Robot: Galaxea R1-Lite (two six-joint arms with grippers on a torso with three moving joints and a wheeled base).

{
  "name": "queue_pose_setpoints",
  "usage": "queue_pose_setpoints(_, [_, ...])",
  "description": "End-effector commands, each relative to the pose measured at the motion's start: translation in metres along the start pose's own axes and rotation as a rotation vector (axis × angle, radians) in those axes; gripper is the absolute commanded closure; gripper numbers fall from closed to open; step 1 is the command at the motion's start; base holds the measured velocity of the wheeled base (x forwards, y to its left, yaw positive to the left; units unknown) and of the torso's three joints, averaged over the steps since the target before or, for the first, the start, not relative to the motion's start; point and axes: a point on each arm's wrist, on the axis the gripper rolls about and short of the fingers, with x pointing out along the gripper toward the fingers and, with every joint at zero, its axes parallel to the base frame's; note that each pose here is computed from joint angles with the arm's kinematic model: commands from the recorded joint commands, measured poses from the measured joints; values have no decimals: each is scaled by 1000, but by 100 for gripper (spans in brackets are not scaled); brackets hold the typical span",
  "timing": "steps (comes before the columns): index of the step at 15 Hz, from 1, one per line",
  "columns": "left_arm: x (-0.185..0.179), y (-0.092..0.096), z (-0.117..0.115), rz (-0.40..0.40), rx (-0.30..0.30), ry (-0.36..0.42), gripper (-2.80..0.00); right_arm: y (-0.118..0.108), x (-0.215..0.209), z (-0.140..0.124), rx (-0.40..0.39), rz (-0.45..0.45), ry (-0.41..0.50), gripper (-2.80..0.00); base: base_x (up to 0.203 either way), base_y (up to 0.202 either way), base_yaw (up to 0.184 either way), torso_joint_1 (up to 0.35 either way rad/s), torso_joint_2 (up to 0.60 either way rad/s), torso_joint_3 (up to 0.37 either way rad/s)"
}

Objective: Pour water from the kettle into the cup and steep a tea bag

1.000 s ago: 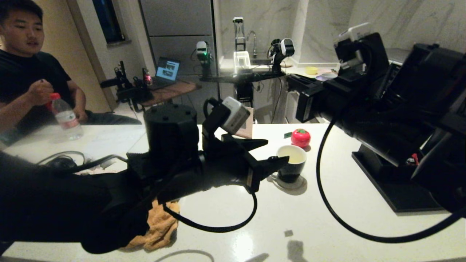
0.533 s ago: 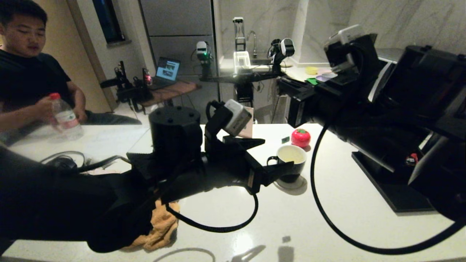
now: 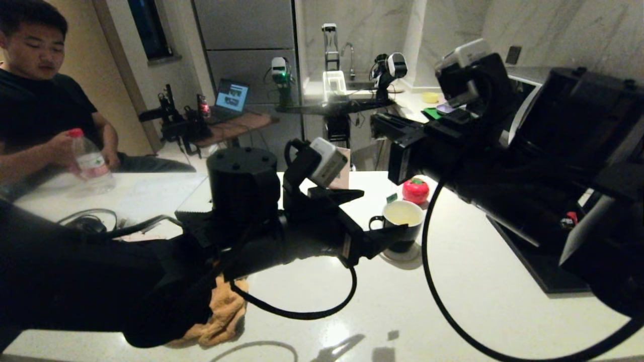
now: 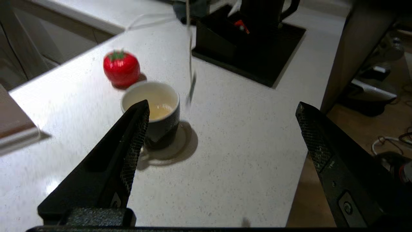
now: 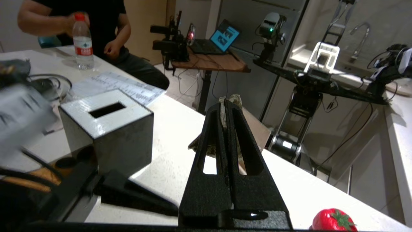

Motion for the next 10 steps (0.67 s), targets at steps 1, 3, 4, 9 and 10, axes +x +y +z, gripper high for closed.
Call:
queue_pose_setpoints(1, [0, 0, 3, -5, 9, -43, -280, 1, 0, 0, -1, 2, -1, 0, 0, 0, 0, 0, 0, 0])
queue_pose_setpoints(3, [5, 2, 2, -5, 13, -71, -280, 1, 0, 0, -1, 1, -2, 0, 0, 0, 0, 0, 0, 0])
queue_pose_setpoints(4, [6, 1, 1, -6, 15, -72, -280, 1, 0, 1, -1, 1, -2, 0, 0, 0, 0, 0, 0, 0])
queue_pose_setpoints(9, [7, 2, 0, -5, 13, -67, -280, 1, -1, 1, -2, 3, -2, 0, 0, 0, 0, 0, 0, 0])
queue_pose_setpoints(10, [7, 2, 0, -5, 13, -67, -280, 1, -1, 1, -2, 2, -4, 0, 0, 0, 0, 0, 0, 0])
